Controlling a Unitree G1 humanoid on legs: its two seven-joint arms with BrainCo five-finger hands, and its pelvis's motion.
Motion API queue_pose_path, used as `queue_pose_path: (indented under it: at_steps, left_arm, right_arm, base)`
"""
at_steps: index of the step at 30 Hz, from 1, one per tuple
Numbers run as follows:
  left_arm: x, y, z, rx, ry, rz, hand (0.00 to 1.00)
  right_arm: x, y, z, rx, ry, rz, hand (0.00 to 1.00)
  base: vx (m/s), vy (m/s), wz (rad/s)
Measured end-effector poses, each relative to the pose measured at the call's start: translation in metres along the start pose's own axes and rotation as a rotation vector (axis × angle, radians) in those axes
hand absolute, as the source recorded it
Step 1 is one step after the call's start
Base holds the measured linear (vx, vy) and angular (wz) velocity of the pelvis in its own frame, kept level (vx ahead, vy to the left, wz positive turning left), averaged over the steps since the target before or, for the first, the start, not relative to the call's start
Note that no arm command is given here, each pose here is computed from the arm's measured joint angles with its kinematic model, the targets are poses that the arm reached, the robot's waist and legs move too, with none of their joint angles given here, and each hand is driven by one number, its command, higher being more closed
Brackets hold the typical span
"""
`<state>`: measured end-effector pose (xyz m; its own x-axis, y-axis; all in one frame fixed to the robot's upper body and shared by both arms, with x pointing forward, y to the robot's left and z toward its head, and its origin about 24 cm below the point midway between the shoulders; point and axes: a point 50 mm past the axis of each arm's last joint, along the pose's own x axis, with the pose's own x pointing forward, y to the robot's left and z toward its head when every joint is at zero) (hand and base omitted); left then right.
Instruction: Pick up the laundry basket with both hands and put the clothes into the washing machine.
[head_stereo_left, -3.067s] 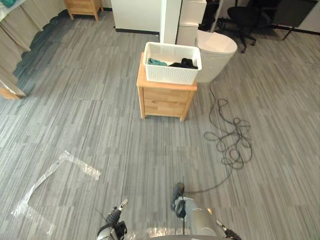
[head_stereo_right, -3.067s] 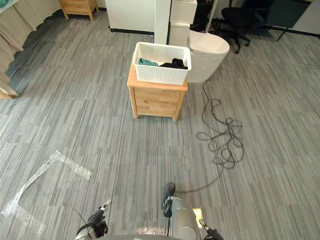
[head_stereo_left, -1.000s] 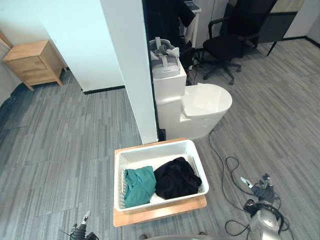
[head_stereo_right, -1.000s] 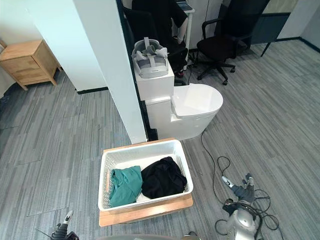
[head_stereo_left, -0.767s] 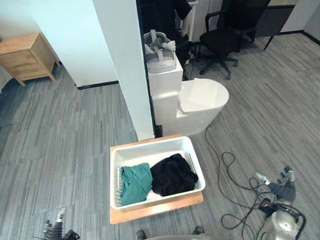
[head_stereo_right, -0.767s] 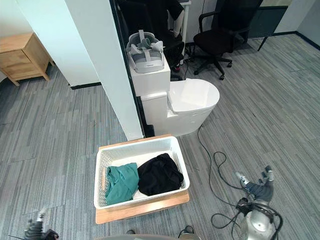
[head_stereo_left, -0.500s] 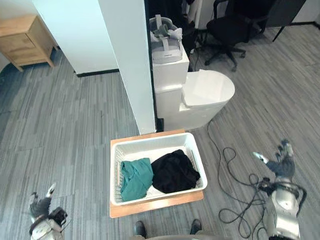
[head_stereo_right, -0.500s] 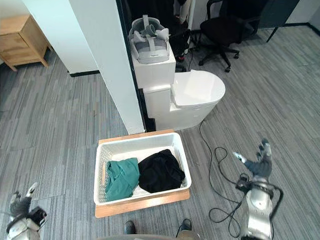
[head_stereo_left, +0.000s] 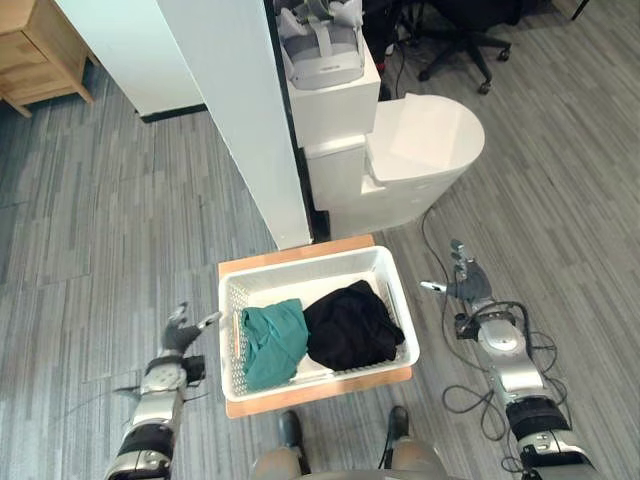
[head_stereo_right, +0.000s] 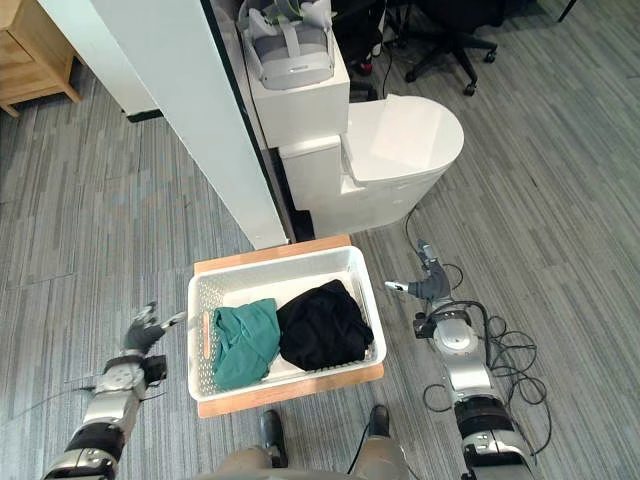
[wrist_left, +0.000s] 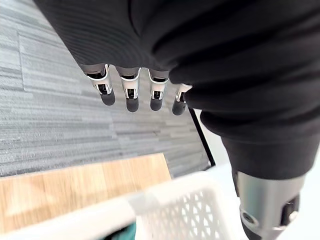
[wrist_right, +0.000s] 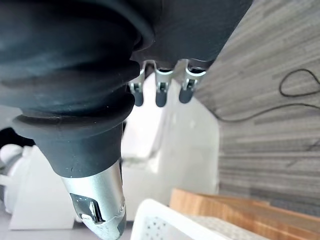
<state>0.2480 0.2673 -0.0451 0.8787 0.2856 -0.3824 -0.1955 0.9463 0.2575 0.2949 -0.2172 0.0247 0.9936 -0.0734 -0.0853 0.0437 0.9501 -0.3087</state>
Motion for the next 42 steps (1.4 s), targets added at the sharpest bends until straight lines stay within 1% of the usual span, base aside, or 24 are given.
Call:
queue_pose_path:
  at_steps: [1, 3, 4, 6, 9, 15, 21, 22, 28, 33, 36, 40, 42]
  left_arm:
    - [0.002, -0.015, 0.004, 0.005, -0.012, -0.045, 0.00]
    - [0.003, -0.028, 0.009, -0.010, -0.024, -0.056, 0.00]
    - [0.004, -0.031, 0.011, -0.003, -0.029, -0.065, 0.00]
    - [0.004, -0.042, 0.015, 0.010, -0.040, -0.097, 0.00]
    - [0.006, -0.053, 0.021, 0.000, -0.051, -0.116, 0.00]
    - [0.007, -0.060, 0.013, 0.017, 0.010, -0.106, 0.00]
    - [0.005, -0.065, 0.000, 0.010, 0.076, -0.105, 0.00]
    - [0.001, -0.069, -0.006, -0.007, 0.095, -0.103, 0.00]
    - [-0.003, -0.069, -0.018, 0.003, 0.133, -0.103, 0.00]
    - [-0.012, -0.060, -0.041, 0.023, 0.217, -0.073, 0.00]
    - [-0.022, -0.052, -0.061, 0.032, 0.283, -0.047, 0.00]
    - [-0.029, -0.044, -0.076, -0.010, 0.350, -0.001, 0.00]
    - [-0.035, -0.035, -0.086, -0.044, 0.392, 0.034, 0.00]
  right_arm:
    - [0.003, 0.004, 0.000, -0.005, 0.009, 0.016, 0.00]
    - [0.007, 0.012, 0.001, 0.004, 0.021, 0.032, 0.00]
    - [0.007, 0.015, 0.001, 0.009, 0.021, 0.037, 0.00]
    - [0.011, 0.031, 0.003, 0.012, 0.034, 0.080, 0.00]
    - [0.017, 0.046, 0.006, 0.005, 0.050, 0.112, 0.00]
    - [0.026, 0.057, 0.014, 0.007, 0.050, 0.115, 0.00]
    - [0.034, 0.061, 0.024, -0.019, 0.033, 0.100, 0.00]
    - [0.035, 0.058, 0.026, -0.042, 0.027, 0.096, 0.00]
    - [0.034, 0.058, 0.017, -0.050, 0.067, 0.090, 0.00]
    - [0.027, 0.070, 0.010, -0.044, 0.079, 0.133, 0.00]
    - [0.019, 0.077, 0.006, -0.051, 0.081, 0.192, 0.00]
    - [0.007, 0.080, 0.002, -0.039, 0.068, 0.218, 0.00]
    - [-0.003, 0.081, -0.003, -0.027, 0.071, 0.236, 0.00]
  base:
    - [-0.01, -0.004, -0.04]
    - [0.00, 0.000, -0.11]
    - [0.00, -0.004, -0.06]
    - [0.00, -0.004, -0.02]
    - [0.00, -0.003, -0.02]
    - [0.00, -0.003, -0.06]
    - [0.01, 0.018, -0.06]
    - [0.02, 0.085, -0.31]
    - [0.04, 0.065, 0.01]
    - [0.03, -0.023, -0.04]
    - [0.01, -0.010, -0.06]
    - [-0.01, 0.007, -0.05]
    - [-0.02, 0.008, 0.00]
